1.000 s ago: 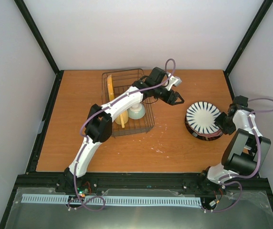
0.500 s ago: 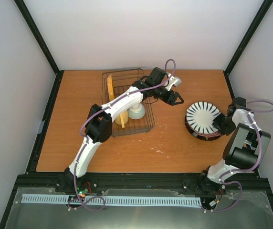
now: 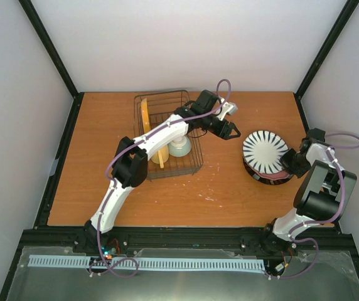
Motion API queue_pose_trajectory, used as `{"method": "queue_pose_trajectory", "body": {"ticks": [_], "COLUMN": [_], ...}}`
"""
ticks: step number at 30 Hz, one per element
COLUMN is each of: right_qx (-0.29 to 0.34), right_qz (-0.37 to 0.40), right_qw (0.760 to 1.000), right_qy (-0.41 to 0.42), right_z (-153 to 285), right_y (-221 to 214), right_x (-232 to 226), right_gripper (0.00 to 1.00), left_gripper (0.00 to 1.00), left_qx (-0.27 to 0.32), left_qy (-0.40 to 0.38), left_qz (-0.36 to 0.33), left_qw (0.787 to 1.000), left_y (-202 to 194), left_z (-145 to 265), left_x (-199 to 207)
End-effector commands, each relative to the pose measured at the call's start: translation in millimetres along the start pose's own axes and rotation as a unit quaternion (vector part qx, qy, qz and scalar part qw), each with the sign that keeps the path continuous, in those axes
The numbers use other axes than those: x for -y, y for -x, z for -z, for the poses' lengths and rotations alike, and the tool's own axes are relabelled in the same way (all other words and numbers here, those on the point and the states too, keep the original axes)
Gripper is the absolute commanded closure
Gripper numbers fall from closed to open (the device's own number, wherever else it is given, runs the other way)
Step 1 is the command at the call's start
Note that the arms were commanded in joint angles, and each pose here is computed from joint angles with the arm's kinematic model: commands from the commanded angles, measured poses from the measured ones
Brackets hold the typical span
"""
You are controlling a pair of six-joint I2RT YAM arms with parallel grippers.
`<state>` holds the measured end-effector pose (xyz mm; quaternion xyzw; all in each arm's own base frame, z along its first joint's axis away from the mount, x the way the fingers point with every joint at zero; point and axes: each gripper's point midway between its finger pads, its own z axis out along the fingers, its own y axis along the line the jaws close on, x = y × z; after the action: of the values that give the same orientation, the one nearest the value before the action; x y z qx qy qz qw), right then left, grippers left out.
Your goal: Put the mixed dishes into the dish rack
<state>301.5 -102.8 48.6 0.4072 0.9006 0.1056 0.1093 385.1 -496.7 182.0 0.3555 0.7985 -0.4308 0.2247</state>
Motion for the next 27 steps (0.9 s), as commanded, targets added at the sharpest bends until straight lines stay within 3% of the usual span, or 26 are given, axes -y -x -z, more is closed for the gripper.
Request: {"method": "queue_pose_trajectory", "body": {"ticks": [1, 10, 27], "right_qx": [-0.04, -0.014, -0.024], "right_qz": [0.0, 0.0, 0.002], "right_qw": [0.999, 0.999, 0.993], "right_qy": [-0.013, 0.038, 0.114], "right_z": [-15.5, 3.9, 24.1], "right_y": [-19.4, -11.7, -33.0], "right_x": [9.2, -11.6, -30.5], "right_gripper": [0.97, 0.97, 0.97], "left_gripper": [0.36, 0.32, 0.24], "left_qx": [-0.005, -0.015, -0.038], "left_qy": [0.003, -0.027, -0.079], "left_qz": [-0.007, 0.002, 0.045], "left_qw": [1.0, 1.0, 0.995], "left_y": [-2.8, -10.4, -36.4], "left_z": [-1.2, -12.8, -47.9], "left_x": [1.4, 1.6, -9.2]}}
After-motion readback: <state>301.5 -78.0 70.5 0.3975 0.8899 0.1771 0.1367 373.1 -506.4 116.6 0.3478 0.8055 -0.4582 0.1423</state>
